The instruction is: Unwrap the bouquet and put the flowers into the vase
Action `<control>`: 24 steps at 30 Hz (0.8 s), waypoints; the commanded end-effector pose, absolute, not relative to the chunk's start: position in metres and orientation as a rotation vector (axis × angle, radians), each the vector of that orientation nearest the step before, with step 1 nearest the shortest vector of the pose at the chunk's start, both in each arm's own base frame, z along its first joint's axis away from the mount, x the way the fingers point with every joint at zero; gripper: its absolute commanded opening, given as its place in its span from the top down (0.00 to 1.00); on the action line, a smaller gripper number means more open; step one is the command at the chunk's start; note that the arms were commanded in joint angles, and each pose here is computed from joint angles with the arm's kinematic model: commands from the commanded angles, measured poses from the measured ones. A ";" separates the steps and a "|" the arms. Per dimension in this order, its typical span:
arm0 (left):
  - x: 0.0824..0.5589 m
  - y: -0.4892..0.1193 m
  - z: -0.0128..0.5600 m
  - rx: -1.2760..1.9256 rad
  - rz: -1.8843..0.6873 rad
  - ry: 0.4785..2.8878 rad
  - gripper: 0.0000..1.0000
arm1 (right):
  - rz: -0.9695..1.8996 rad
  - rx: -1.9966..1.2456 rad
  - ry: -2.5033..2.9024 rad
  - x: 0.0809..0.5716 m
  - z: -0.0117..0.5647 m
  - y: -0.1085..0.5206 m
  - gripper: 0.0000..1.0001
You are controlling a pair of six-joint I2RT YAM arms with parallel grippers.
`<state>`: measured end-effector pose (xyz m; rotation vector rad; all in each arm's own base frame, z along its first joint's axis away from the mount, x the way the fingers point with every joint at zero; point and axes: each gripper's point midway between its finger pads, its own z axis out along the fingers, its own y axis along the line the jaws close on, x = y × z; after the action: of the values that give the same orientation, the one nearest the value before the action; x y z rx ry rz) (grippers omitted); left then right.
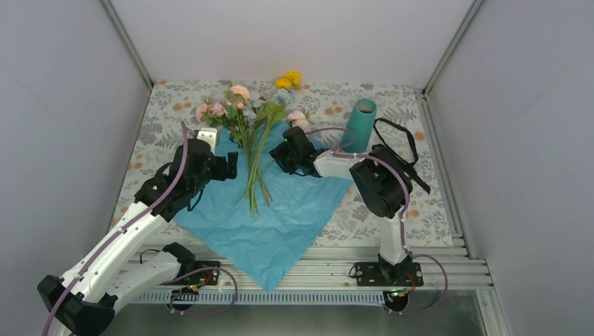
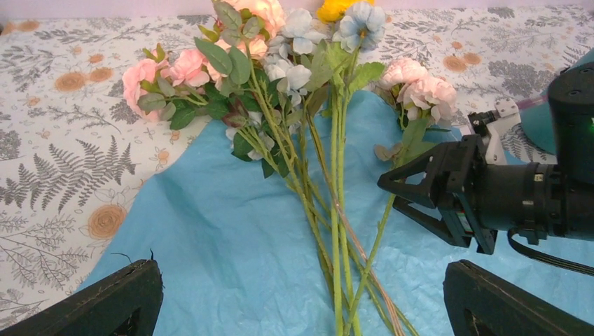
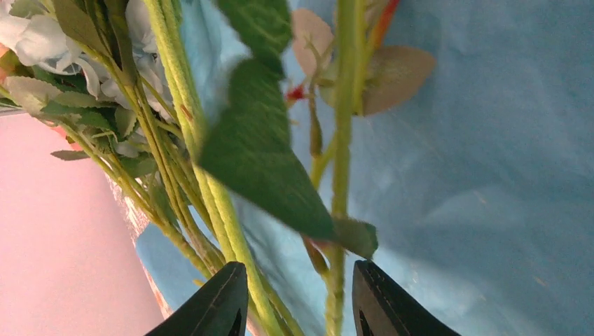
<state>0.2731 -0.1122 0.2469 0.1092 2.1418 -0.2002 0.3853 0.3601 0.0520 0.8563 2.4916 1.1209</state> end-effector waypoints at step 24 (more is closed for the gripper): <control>0.271 -0.102 0.253 0.072 -0.162 2.106 0.00 | 0.928 0.573 2.306 0.422 0.118 0.364 0.96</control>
<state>0.2728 -0.1054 0.2485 0.0868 2.1284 -0.1692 0.4110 0.3602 0.0411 0.8278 2.4574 0.9654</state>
